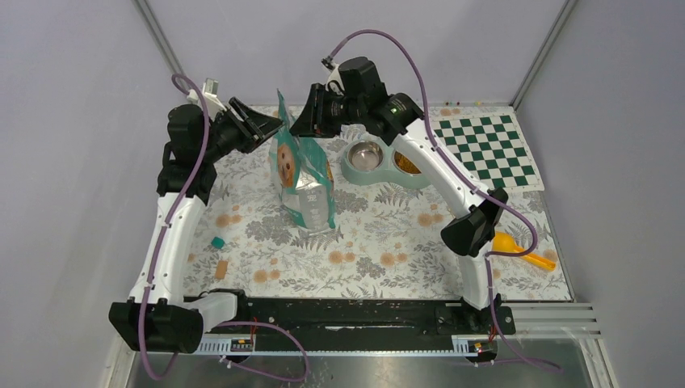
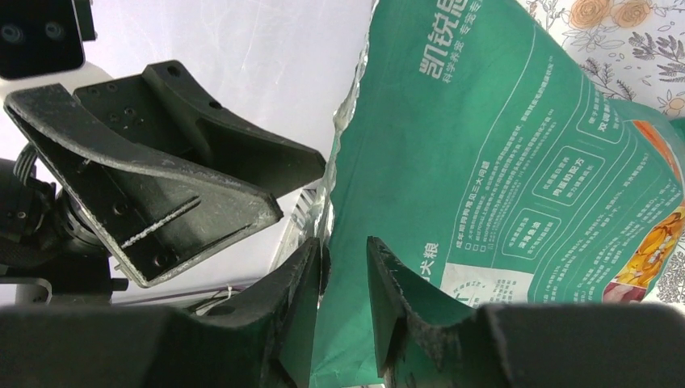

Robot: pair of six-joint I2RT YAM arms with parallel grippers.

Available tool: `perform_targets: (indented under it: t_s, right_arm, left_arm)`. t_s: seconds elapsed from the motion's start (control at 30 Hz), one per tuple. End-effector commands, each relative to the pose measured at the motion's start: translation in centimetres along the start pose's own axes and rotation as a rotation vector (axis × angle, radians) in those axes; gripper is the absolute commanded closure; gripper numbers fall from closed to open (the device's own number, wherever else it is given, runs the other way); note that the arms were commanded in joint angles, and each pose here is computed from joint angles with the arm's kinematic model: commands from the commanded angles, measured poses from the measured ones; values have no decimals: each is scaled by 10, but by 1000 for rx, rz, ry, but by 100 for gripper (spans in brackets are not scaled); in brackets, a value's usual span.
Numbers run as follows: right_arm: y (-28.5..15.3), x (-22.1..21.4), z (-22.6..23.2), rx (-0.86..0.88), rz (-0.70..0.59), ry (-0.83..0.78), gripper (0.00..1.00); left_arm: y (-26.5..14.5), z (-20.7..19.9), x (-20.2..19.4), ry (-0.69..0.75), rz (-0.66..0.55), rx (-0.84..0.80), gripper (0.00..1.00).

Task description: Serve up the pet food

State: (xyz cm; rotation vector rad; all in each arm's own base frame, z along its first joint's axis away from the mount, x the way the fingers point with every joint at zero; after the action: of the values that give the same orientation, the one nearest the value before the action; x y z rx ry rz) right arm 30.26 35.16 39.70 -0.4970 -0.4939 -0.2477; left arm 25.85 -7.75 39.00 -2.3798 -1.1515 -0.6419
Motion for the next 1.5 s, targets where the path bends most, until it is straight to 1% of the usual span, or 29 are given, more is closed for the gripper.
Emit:
perform_targets:
  t_s: [0.0, 0.07, 0.33, 0.4, 0.5, 0.63, 0.73, 0.77, 0.8, 0.93, 1.0, 1.1, 1.13, 1.27, 1.47]
  right_arm:
    - [-11, -11, 13, 20, 43, -48, 66]
    - [-12, -11, 14, 22, 41, -54, 67]
    - [-5, -4, 17, 28, -4, -52, 83]
    - [-4, -4, 18, 35, -19, -42, 85]
    - [-3, -2, 20, 51, -38, -36, 88]
    - [-2, -2, 20, 61, -33, -32, 89]
    - [-1, -4, 18, 61, -22, -24, 85]
    - [0, -5, 17, 56, -20, -16, 83]
    - [-1, -5, 17, 52, -21, -11, 81]
    - [-4, -6, 17, 36, -33, -4, 83]
    - [-6, -6, 17, 31, -37, 4, 86]
    - [-7, -6, 17, 20, -48, 20, 95]
    - [-8, -6, 17, 15, -53, 23, 100]
    - [-12, -5, 17, -5, -78, 29, 100]
    - [-16, -7, 18, 3, -95, 47, 100]
  left_arm:
    - [3, -9, 5, 24, 1, -82, 55]
    - [4, -8, 5, 23, 6, -84, 54]
    - [12, -3, 5, 15, 20, -81, 53]
    - [12, -2, 5, 53, 14, -79, 56]
    - [9, -2, 4, 124, -12, -69, 55]
    - [8, -6, 3, 161, -10, -93, 48]
    - [10, -5, 3, 157, -8, -87, 46]
    - [11, -3, 2, 151, -7, -80, 47]
    - [13, -1, 2, 144, -4, -73, 50]
    - [14, 2, 2, 139, -8, -44, 66]
    - [13, 2, 2, 146, -14, -39, 73]
    - [11, 1, 3, 152, -21, -33, 79]
    - [11, 1, 2, 153, -24, -31, 79]
    - [8, 1, 2, 156, -41, -22, 78]
    - [7, 3, 0, 147, -40, -16, 73]
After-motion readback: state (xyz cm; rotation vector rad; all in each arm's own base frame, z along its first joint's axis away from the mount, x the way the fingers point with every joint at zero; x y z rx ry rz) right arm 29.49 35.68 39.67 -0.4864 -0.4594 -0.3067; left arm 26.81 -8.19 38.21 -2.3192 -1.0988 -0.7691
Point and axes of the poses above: each gripper's point midway between its finger pads, its own y axis out along the fingers, its own z axis along the line the jaws close on, x = y × z, the point moved 10 cm from there along -y, back along the fingers, and after that the axes turned 1 degree about y, right-handed, at the moved point
